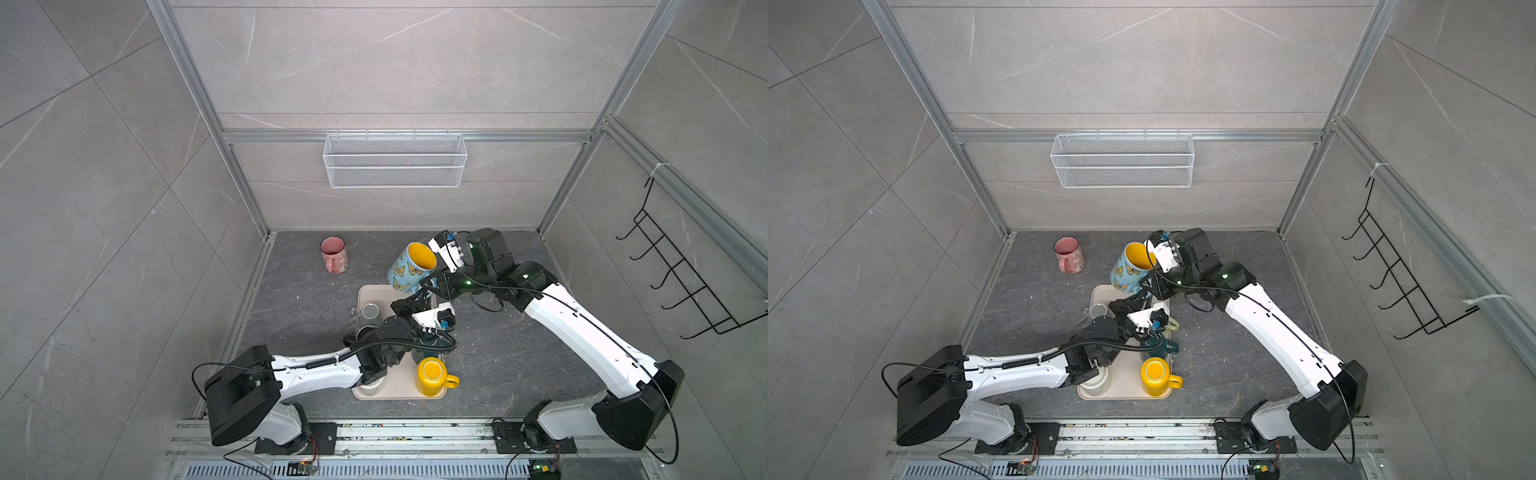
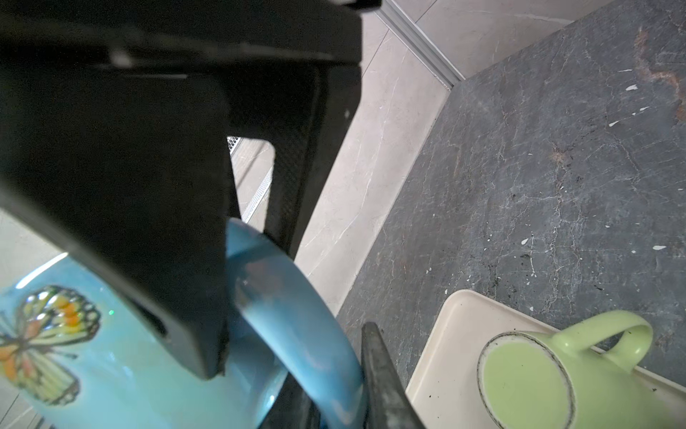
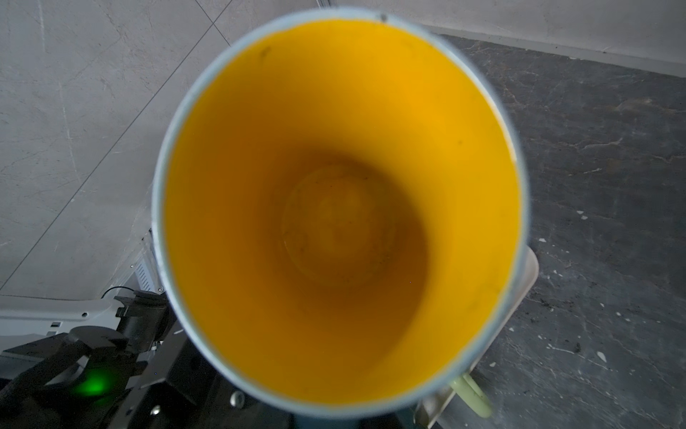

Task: Turn the mug right side up
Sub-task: 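Withdraw the open left gripper while the right gripper carries the mug toward the pink mug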

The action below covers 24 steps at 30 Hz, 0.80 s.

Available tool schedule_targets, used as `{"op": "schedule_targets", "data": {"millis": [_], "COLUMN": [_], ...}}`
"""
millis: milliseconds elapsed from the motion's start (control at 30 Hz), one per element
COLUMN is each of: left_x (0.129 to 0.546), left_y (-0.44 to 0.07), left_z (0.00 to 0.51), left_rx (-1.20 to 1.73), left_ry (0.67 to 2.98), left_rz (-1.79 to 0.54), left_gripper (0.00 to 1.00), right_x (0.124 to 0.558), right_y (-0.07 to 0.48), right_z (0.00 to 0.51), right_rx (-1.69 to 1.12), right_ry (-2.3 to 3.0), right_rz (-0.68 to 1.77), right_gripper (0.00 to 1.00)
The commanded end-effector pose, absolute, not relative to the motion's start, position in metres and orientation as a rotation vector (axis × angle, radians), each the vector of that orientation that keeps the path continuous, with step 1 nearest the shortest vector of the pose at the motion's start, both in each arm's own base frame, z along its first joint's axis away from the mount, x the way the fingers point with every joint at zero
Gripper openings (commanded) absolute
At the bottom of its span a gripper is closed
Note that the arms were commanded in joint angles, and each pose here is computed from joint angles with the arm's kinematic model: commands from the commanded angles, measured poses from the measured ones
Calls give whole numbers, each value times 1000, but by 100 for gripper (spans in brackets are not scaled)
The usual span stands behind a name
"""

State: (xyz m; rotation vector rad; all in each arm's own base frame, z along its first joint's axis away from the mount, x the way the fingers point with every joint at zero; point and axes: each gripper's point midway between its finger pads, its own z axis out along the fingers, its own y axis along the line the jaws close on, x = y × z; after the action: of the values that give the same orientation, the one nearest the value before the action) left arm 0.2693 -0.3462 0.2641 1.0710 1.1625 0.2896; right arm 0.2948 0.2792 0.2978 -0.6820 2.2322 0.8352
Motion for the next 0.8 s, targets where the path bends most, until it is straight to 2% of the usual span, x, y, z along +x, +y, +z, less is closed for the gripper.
{"op": "schedule_targets", "data": {"millis": [0,100,167,433,567,667,767], "left_x": [269,274,276,266,249,237,236], "left_y": [-331,-318,-307,-262,-229,-223,-215], "left_z": [364,372,376,376,380,376,376], "left_rx": [769,705,659,547,354,247,171], "left_ry": [1073,1115,1146,1328,1412,1435,1452], "left_rz": [254,295,318,195,-67,-312,-365], "left_gripper": [34,52,60,67,67,67,67], "right_x": [304,313,319,346,364,377,391], "right_y": [276,270,267,269,281,295,315], "right_z": [302,311,317,334,332,323,309], "right_rx": [-615,-556,-523,-427,-373,-348,-321], "right_ry": [2216,2181,2161,2117,2130,2151,2182], "right_rz": [768,728,705,648,663,636,603], "right_gripper": [0,0,0,0,0,0,0]}}
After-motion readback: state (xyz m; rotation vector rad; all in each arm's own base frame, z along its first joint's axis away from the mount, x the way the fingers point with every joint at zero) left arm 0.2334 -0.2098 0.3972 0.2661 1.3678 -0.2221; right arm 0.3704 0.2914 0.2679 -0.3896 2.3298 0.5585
